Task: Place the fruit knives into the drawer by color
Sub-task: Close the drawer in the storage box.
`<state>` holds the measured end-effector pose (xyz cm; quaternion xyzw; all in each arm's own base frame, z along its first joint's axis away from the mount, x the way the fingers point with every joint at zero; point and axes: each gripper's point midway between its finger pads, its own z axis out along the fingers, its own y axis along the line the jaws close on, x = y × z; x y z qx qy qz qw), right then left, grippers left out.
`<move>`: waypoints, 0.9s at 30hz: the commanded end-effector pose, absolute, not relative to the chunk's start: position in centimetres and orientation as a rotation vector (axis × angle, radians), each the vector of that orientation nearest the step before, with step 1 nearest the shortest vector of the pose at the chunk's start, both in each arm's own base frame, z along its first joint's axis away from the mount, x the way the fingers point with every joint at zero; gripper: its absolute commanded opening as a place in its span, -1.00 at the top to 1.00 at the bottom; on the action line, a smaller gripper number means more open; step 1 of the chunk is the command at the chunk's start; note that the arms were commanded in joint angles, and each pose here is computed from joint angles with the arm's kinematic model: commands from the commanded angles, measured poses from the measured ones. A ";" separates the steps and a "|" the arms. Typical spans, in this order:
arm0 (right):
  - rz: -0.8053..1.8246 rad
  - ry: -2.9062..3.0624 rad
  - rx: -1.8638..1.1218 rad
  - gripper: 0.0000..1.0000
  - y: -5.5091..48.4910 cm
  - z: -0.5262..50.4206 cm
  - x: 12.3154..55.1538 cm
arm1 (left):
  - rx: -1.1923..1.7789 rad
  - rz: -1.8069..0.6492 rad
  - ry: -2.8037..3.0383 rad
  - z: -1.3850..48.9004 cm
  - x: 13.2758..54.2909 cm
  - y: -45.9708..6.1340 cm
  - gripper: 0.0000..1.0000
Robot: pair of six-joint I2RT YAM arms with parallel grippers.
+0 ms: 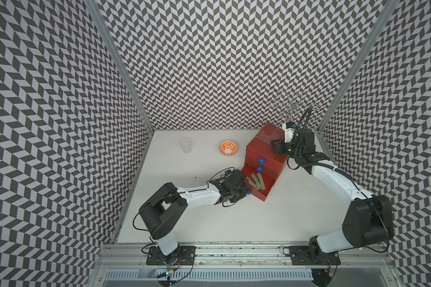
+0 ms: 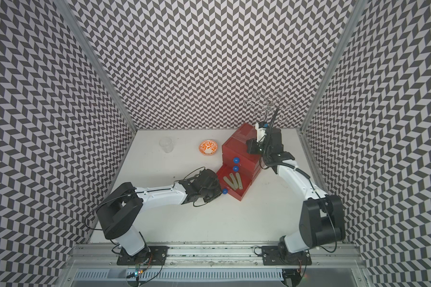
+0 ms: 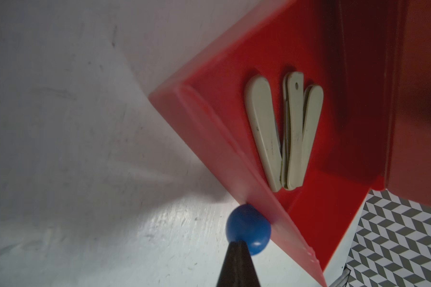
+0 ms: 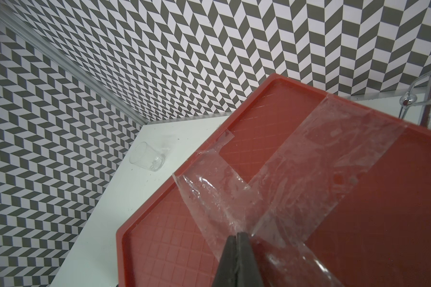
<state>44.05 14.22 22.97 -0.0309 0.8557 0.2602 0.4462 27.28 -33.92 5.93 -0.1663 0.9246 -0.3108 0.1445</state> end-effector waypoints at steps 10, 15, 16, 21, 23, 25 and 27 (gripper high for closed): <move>0.516 2.655 0.057 0.93 11.8 9.0 37.3 | -0.453 -0.943 2.572 6.8 32.3 -36.4 1.00; 0.510 2.661 0.057 0.93 11.7 8.8 37.3 | -0.449 -0.979 2.540 7.3 33.9 -37.6 1.00; 0.510 2.661 0.056 0.92 11.7 8.8 37.3 | -0.445 -0.990 2.535 7.4 34.3 -38.0 1.00; 0.509 2.666 0.056 0.93 11.8 8.6 37.2 | -0.436 -1.051 2.496 8.4 35.6 -39.7 1.00; 0.509 2.666 0.056 0.93 11.7 8.6 37.2 | -0.430 -1.062 2.481 8.9 36.1 -40.2 1.00; 0.509 2.665 0.056 0.93 11.7 8.6 37.2 | -0.434 -1.063 2.460 9.2 36.8 -40.5 1.00; 0.511 2.666 0.055 0.93 11.8 8.6 37.2 | -0.438 -1.076 2.443 9.4 37.3 -40.7 1.00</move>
